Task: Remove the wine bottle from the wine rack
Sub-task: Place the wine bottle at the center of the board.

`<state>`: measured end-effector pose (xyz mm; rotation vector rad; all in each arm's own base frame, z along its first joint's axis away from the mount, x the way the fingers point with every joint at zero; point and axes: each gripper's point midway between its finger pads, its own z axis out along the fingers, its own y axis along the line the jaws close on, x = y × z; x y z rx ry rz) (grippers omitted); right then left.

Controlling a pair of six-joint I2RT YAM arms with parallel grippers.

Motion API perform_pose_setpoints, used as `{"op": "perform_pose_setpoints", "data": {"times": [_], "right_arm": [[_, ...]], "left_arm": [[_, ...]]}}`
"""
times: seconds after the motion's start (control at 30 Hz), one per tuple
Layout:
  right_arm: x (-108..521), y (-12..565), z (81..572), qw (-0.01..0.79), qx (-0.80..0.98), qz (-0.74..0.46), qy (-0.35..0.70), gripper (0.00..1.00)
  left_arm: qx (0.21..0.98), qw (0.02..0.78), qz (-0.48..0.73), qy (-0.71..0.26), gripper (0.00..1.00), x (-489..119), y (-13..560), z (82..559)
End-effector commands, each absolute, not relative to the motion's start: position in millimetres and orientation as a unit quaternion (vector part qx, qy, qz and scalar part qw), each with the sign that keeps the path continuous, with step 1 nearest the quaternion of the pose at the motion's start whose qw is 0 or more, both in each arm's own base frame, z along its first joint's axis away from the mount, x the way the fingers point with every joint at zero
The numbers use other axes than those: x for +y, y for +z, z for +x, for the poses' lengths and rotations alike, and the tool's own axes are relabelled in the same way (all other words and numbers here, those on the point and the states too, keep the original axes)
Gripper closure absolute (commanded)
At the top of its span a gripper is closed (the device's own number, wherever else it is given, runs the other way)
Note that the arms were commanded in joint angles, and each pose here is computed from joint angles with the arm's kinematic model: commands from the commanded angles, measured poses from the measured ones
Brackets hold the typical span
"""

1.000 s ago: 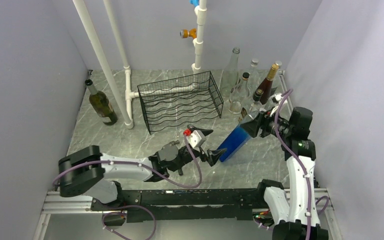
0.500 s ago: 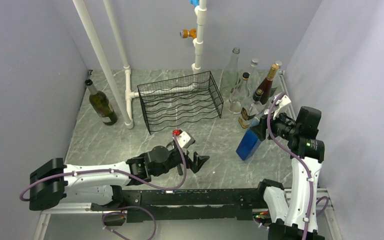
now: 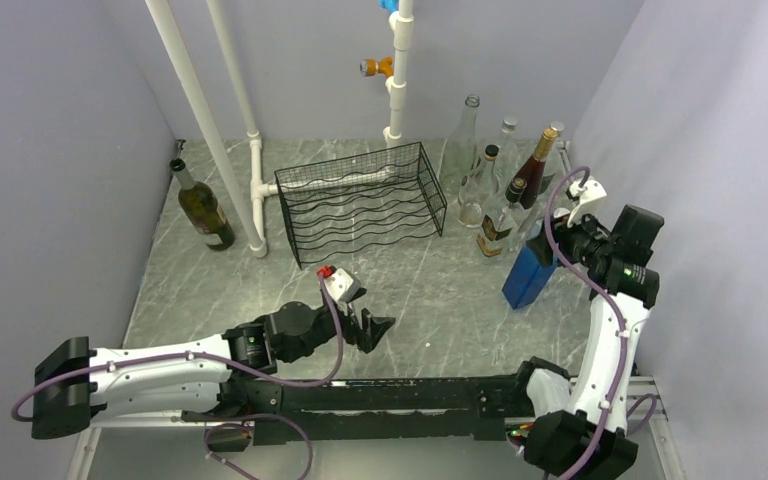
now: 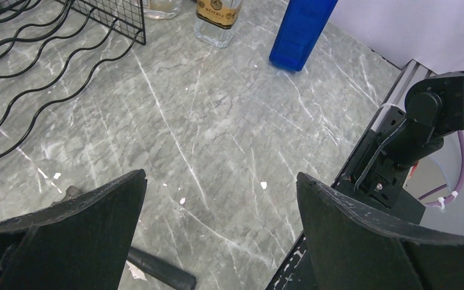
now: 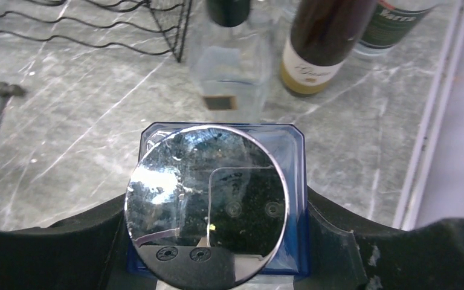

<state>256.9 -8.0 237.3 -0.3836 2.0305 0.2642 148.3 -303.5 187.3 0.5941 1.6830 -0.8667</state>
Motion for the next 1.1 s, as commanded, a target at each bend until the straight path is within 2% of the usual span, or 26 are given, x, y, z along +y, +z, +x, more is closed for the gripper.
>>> {"op": "perform_pose_setpoints", "data": {"times": [0.0,0.57,0.93,1.07], "right_arm": [[-34.1,318.9,293.6,0.617,0.758,-0.209,0.024,1.00],[-58.9,330.9,347.1,0.653,0.732,-0.182,0.067,1.00],[-63.6,302.4,356.5,0.631,0.747,-0.195,0.078,0.89],[-63.7,292.6,355.6,0.621,0.753,-0.201,0.080,0.80]], "left_arm": [[0.708,0.557,0.227,-0.370,0.00,-293.9,193.0,149.1],[0.702,0.562,0.223,-0.378,0.00,-288.3,194.0,146.9],[0.701,0.560,0.222,-0.382,0.00,-290.0,194.6,146.2],[0.702,0.558,0.223,-0.383,0.01,-290.7,194.9,145.7]]}}
